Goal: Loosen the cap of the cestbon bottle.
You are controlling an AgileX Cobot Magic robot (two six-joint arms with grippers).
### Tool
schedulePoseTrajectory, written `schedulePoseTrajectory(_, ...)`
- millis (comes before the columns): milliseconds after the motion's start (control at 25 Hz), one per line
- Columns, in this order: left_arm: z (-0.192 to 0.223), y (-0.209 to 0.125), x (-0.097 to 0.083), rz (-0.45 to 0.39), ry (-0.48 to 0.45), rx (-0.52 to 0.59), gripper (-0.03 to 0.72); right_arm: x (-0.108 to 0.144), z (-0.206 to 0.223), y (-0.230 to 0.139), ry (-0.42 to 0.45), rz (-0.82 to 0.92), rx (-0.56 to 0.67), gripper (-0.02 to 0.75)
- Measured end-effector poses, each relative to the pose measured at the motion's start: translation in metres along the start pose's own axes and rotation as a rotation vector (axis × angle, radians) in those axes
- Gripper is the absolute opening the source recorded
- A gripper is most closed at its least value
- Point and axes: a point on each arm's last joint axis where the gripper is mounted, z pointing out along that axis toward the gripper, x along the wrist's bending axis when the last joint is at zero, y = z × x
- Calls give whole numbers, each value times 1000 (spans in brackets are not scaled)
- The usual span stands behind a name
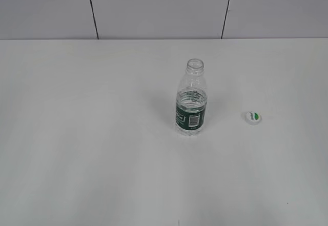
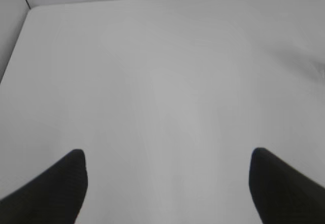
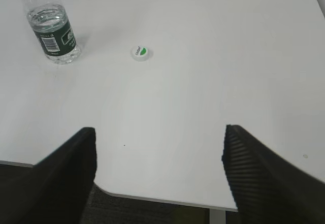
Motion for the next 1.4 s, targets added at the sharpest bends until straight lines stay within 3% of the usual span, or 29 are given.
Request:
schedulePoseTrajectory(760,-2,-1,1,6,6,-13,569,0,0,0,-3,4,0,589)
schedulePoseTrajectory(1080,-2,-1,1,6,6,-13,569,1,1,0,-72,41,7,589)
schedulePoseTrajectory(1400,-2,-1,1,-8,32,-12,549,1,1,1,-79,44,8,589)
